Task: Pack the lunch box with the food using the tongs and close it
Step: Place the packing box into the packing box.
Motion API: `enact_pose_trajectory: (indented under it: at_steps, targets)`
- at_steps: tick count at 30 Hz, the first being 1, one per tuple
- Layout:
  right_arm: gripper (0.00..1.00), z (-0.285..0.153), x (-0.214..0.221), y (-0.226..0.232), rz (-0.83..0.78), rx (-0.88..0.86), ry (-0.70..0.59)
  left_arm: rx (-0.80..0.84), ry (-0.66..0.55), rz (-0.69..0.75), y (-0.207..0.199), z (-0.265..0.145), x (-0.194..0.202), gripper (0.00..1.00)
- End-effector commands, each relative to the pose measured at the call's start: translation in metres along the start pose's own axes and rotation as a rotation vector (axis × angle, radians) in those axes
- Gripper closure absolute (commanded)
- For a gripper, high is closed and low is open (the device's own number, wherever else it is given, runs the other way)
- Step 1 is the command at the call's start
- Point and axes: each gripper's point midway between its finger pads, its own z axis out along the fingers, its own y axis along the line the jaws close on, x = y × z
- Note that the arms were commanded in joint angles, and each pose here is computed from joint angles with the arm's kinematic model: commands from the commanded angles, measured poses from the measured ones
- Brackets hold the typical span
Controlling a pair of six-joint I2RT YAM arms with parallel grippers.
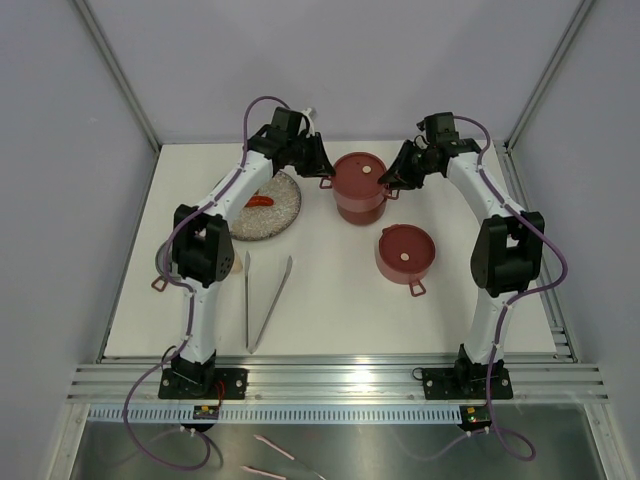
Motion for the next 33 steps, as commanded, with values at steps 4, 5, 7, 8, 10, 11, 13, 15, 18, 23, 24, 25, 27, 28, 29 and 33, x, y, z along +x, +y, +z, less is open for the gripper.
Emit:
enact_pose_trajectory:
  at_steps: [4,5,7,8,10,11,13,15,18,23,24,25,27,28,29,33]
  targets:
    - [1.00,0.013,-0.009,-0.025,-0.019,0.042,-0.013,0.227,-0.079,0.080,-0.073,-0.021,-0.026,1.00]
    - [1.00,0.015,-0.009,-0.027,-0.015,0.040,-0.006,0.229,-0.077,0.080,-0.073,-0.021,-0.025,1.00]
    - [1.00,0.012,-0.013,-0.028,-0.011,0.028,-0.014,0.239,-0.080,0.085,-0.078,-0.022,-0.025,1.00]
    - [1.00,0.012,-0.014,-0.028,-0.009,0.022,-0.015,0.248,-0.081,0.090,-0.081,-0.023,-0.025,1.00]
    - [1.00,0.011,-0.015,-0.028,-0.007,0.015,-0.019,0.259,-0.087,0.099,-0.088,-0.027,-0.025,1.00]
    - [1.00,0.012,-0.016,-0.028,-0.006,0.015,-0.017,0.265,-0.093,0.102,-0.090,-0.028,-0.027,1.00]
    - [1.00,0.012,-0.017,-0.029,-0.002,0.010,-0.019,0.275,-0.104,0.113,-0.096,-0.031,-0.029,1.00]
    - [1.00,0.014,-0.018,-0.031,0.001,0.010,-0.019,0.277,-0.107,0.111,-0.096,-0.030,-0.030,1.00]
    - [1.00,0.017,-0.022,-0.033,0.004,0.007,-0.022,0.271,-0.099,0.101,-0.092,-0.022,-0.029,1.00]
    - [1.00,0.027,-0.025,-0.039,0.000,0.016,-0.012,0.279,-0.101,0.086,-0.090,-0.010,-0.030,1.00]
    - [1.00,0.027,-0.027,-0.039,-0.002,0.015,-0.015,0.276,-0.096,0.081,-0.088,-0.006,-0.029,1.00]
    - [1.00,0.028,-0.028,-0.038,-0.003,0.011,-0.015,0.274,-0.095,0.078,-0.087,-0.004,-0.029,1.00]
    - [1.00,0.031,-0.028,-0.040,0.002,0.007,-0.012,0.267,-0.095,0.075,-0.084,-0.003,-0.029,1.00]
    - [1.00,0.033,-0.028,-0.040,0.001,0.003,-0.010,0.266,-0.096,0.075,-0.084,-0.002,-0.029,1.00]
    - [1.00,0.034,-0.029,-0.040,0.003,-0.003,-0.013,0.265,-0.095,0.074,-0.083,-0.001,-0.028,1.00]
    - [1.00,0.037,-0.025,-0.045,-0.006,0.017,0.003,0.264,-0.085,0.071,-0.082,0.002,-0.026,1.00]
